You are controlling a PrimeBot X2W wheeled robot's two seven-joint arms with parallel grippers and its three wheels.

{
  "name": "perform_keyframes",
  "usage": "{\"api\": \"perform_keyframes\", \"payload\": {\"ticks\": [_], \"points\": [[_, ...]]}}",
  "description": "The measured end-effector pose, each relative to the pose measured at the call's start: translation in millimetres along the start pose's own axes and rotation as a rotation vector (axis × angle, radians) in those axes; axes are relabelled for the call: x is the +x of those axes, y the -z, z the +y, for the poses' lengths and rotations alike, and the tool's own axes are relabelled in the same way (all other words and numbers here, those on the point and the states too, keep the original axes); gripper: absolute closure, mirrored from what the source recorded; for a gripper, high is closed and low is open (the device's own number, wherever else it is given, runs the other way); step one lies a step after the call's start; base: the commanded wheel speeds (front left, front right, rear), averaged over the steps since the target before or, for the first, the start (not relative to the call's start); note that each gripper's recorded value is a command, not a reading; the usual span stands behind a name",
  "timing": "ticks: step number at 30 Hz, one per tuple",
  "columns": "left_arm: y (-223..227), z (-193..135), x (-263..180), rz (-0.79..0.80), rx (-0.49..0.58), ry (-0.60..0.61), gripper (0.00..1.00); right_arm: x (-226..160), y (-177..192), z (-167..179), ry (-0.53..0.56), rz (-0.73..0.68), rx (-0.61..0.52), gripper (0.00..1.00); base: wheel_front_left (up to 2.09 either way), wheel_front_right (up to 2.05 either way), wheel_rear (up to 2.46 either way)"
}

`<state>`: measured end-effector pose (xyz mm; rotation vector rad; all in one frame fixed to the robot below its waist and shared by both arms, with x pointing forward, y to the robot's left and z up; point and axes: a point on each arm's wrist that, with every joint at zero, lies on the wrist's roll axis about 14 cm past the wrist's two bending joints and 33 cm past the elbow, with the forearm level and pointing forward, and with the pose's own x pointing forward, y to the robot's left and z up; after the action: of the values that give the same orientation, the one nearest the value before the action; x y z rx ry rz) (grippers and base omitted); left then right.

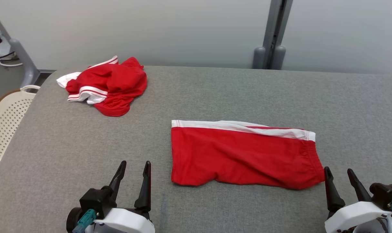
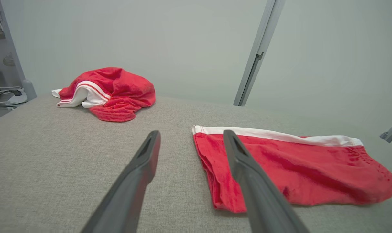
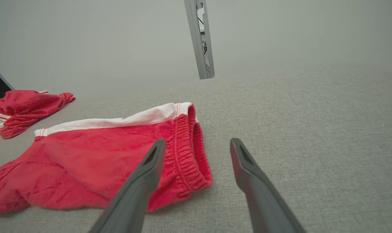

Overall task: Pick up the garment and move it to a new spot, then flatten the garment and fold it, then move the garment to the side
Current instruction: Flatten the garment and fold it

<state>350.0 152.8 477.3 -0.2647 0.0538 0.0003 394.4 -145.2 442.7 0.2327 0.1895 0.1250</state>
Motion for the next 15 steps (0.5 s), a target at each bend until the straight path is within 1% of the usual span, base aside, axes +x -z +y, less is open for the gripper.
{"api": "perform_keyframes", "payload": {"ticks": [6,15], "points": [[-4,6,-3,-0.019,-0.006,-0.022,0.0,11,13,2,-0.001,0.05,0.007,0.0,0.0,0.0,0.0],[0,14,-4,-0.012,-0.007,-0.051,0.0,30,47,1,0.024,0.191,0.053,0.0,0.0,0.0,0.0]]}}
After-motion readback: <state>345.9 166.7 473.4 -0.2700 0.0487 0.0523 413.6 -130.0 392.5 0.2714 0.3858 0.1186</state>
